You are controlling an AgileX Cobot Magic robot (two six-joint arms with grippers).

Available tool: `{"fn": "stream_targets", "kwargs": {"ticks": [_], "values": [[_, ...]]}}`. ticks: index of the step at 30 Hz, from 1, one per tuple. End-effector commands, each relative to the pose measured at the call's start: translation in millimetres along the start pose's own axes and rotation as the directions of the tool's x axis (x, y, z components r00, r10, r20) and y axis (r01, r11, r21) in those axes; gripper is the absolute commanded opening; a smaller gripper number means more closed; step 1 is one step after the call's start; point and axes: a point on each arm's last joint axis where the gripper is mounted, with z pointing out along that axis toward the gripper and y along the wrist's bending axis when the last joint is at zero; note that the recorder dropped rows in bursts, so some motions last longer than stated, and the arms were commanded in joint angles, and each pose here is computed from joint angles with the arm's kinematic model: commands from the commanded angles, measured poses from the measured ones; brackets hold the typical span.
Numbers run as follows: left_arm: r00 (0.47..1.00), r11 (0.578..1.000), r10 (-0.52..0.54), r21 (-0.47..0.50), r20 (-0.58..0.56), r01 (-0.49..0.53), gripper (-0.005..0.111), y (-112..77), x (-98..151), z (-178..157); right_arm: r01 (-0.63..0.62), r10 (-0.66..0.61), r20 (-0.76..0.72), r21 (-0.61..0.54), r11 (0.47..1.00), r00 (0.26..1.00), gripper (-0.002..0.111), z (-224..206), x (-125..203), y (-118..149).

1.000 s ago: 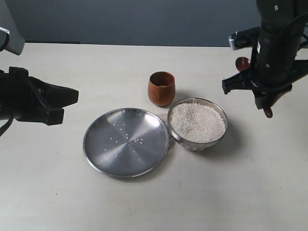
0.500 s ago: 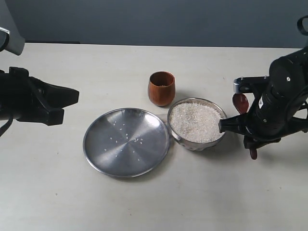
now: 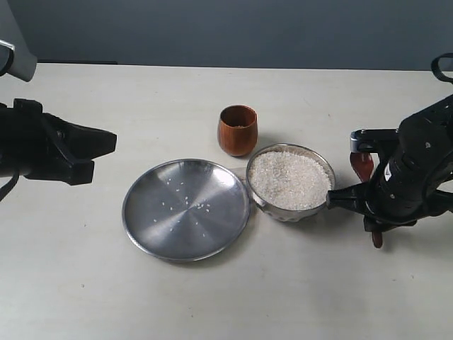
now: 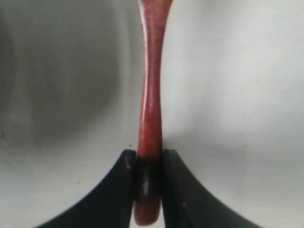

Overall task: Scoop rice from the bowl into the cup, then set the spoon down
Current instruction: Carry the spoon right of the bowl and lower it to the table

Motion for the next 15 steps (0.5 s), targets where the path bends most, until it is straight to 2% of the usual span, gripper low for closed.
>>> {"fn": "stream_targets", "kwargs": {"ticks": [1, 3, 9, 15], "values": [[1.0, 1.0, 0.005, 0.01, 0.002, -0.005, 0.0, -1.4, -2.2, 0.9, 0.013, -0.012, -0.03, 0.023, 1.0, 0.999, -0.001, 8.2, 2.1, -2.3], [1.0, 1.0, 0.005, 0.01, 0.002, -0.005, 0.0, -1.4, -2.2, 0.9, 0.015, -0.014, -0.023, 0.019, 1.0, 1.0, -0.001, 9.4, 1.2, -1.7], [1.0, 1.0, 0.005, 0.01, 0.002, -0.005, 0.0, -1.4, -2.2, 0.9, 0.021, -0.02, -0.009, 0.016, 1.0, 1.0, 0.029, 9.6, -0.1, -1.4], [1.0, 1.0, 0.005, 0.008, 0.003, -0.005, 0.0, -1.2, -2.2, 0.9, 0.037, -0.038, 0.019, 0.021, 0.999, 0.999, 0.043, 2.5, -1.6, -2.9]]}}
